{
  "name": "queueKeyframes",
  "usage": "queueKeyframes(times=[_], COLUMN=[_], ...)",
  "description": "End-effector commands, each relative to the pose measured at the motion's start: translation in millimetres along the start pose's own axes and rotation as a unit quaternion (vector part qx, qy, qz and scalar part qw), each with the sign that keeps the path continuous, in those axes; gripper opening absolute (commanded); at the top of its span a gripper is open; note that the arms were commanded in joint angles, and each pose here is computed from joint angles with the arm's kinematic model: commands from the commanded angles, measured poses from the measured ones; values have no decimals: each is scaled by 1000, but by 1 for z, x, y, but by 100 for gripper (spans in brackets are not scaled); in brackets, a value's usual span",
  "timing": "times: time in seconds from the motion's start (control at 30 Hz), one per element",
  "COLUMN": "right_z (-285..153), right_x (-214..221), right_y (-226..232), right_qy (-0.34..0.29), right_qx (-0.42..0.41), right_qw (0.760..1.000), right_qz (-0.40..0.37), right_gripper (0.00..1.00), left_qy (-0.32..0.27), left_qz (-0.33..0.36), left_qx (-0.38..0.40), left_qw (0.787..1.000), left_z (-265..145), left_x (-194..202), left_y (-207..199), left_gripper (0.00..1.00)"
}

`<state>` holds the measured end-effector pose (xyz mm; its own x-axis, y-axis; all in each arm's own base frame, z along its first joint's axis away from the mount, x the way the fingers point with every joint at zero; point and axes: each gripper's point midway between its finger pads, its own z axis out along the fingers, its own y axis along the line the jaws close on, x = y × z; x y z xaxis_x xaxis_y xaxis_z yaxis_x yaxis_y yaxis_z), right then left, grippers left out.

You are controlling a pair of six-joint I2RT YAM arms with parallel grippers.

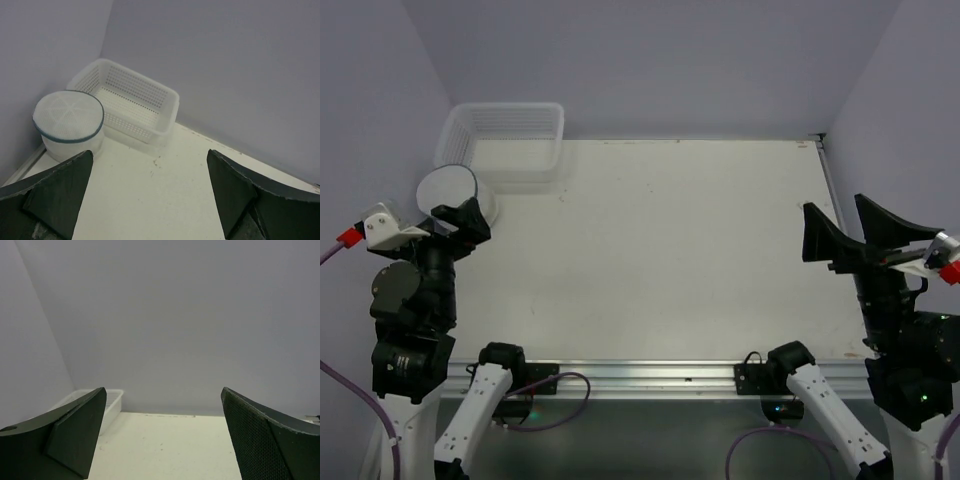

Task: Unzip the laundry bag and remove the bra

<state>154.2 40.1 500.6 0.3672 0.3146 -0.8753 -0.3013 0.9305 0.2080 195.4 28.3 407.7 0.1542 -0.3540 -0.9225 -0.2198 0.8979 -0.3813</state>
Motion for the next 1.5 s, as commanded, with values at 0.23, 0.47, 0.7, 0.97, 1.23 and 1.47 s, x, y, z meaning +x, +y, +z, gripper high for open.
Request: queueKeyframes(times=[0.23,0.47,0.7,0.97,1.23,1.47], right_z=[18,20,12,-2,-4,-5], right_x=[84,170,220,241,242,237], right_y=[10,22,50,68,70,71], right_qy=[112,253,355,383,382,372], right_qx=[-16,-18,-85,-147,-178,-192], right_qw=[991,957,915,892,893,898], right_qz=[68,140,173,190,158,137], right_gripper=[99,99,99,99,99,99], left_qy=[93,226,163,45,24,29], left_qz=[-29,-114,-146,-218,-299,-320], left_qx=[-38,12,-107,-219,-261,-283], left_qw=[994,967,970,950,917,904], left_z=[34,70,125,174,201,211], left_x=[63,158,171,133,162,193], left_y=[1,-37,15,96,153,184], left_gripper=[100,100,100,100,100,100])
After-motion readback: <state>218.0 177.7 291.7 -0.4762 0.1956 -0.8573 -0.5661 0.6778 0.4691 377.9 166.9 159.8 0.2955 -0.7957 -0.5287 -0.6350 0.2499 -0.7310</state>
